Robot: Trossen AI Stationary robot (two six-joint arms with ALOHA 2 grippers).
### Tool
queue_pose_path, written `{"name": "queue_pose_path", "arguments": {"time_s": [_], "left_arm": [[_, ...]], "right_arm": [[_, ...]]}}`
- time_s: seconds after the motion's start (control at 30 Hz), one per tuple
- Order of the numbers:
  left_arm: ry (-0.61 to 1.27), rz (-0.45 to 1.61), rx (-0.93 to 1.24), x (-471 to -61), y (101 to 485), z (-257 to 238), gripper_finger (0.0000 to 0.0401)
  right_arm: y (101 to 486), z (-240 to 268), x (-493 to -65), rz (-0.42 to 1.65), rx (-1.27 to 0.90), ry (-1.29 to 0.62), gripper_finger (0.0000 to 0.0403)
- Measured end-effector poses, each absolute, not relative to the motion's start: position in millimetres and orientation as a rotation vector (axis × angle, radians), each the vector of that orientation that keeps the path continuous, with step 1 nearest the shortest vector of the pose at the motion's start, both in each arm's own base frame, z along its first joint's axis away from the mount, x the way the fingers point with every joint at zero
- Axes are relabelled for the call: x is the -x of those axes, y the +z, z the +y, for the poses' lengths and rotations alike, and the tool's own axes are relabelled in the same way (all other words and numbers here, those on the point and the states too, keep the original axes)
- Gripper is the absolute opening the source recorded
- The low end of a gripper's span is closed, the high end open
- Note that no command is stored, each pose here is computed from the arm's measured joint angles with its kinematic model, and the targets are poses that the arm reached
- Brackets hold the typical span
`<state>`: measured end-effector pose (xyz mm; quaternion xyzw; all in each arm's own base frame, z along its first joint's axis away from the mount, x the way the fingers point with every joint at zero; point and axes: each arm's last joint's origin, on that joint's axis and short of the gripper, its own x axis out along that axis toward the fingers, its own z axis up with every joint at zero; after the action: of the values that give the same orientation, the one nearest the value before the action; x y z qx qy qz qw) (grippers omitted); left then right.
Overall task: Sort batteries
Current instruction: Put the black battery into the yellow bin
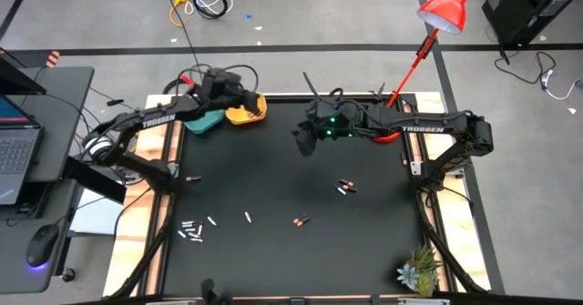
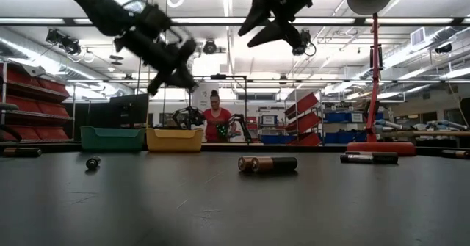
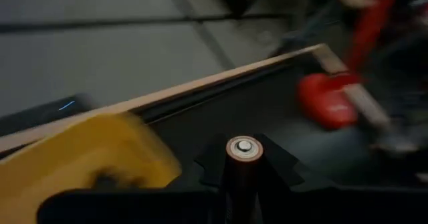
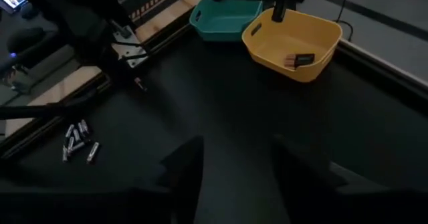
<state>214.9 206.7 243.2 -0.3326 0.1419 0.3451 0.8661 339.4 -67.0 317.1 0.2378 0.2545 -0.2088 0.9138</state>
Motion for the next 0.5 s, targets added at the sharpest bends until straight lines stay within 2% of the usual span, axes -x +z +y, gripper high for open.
{"name": "queue_pose_path", "arguments": {"time_s": [0.33,0.5], "left_arm": [[0.951,0.496,0.758,-202.9,191.7,236.0,0.0052],[0.991,0.584,0.750,-200.9,181.6,234.8,0.0119]], "right_arm": [[317.1,-73.6,-338.1,0.536,-0.434,-0.414,0.0161],[317.2,-79.6,-336.9,0.534,-0.444,-0.415,0.0160]]}}
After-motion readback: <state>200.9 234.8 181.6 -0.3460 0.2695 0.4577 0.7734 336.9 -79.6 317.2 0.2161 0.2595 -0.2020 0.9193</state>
